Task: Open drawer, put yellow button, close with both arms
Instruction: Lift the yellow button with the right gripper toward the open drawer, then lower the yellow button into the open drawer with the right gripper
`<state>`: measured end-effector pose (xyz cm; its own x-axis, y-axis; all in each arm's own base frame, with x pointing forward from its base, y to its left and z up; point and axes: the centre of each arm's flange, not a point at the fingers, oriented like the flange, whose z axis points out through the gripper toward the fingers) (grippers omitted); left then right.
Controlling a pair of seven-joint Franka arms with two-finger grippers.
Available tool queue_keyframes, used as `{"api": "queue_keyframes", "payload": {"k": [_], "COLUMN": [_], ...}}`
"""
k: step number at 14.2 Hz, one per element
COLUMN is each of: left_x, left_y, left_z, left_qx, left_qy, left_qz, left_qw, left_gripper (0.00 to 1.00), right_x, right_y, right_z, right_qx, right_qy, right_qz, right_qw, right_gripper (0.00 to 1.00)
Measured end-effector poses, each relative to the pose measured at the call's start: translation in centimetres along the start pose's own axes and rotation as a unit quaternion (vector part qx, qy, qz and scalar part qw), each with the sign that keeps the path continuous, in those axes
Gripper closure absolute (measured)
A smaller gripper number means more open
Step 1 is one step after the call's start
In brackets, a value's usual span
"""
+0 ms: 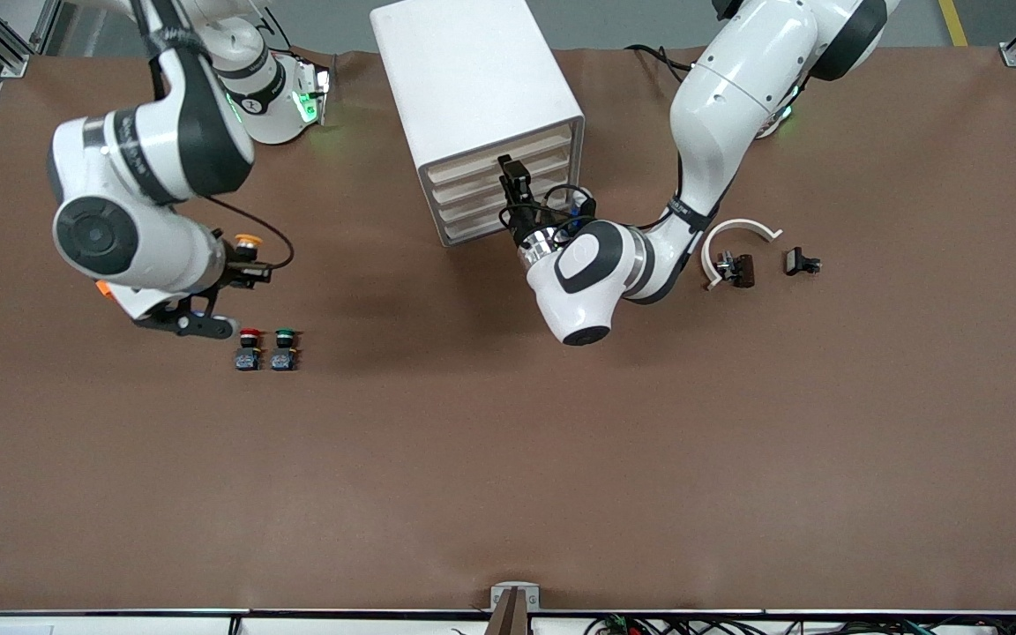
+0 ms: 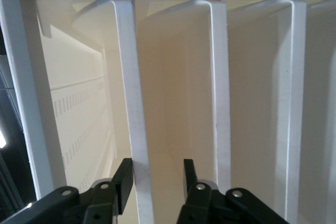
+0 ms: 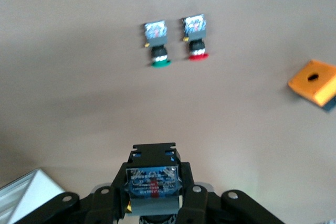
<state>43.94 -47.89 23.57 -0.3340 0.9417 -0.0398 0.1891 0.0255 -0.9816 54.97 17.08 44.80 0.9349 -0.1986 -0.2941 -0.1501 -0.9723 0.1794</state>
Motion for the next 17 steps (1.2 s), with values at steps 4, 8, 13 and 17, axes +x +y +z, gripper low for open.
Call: {"api": "queue_keyframes", "payload": {"k": [4, 8, 13, 17], "left_x": [-0.1, 0.0, 0.8, 2.4], "left_y": [-0.6, -0.5, -0.2, 0.1], "left_z": [-0.1, -0.2, -2.1, -6.4], "left_qx": [0.01, 0.009, 0.006, -0.005], "left_qy": [0.002, 0.002, -0.011, -0.046], "left_qz": [-0.013, -0.015, -0.02, -0.021], "left_qw": [1.0, 1.0, 1.0, 0.999], "left_gripper": [0.86, 0.86, 0.86, 0.86], "right_x": [-6.2, -12.7, -13.4, -14.4], "right_y": [-8.6, -16.0, -19.4, -22.3], "right_z": [-2.9, -4.8, -7.2, -6.8], "right_qx": [-0.016, 0.012, 0.109, 0.135], "right_qy": [0.028, 0.048, 0.002, 0.007], "right_qz": [0.071, 0.153, 0.249, 0.3], "right_qw": [0.997, 0.987, 0.962, 0.944], "right_gripper": [0.59, 0.59, 0.59, 0.59]}}
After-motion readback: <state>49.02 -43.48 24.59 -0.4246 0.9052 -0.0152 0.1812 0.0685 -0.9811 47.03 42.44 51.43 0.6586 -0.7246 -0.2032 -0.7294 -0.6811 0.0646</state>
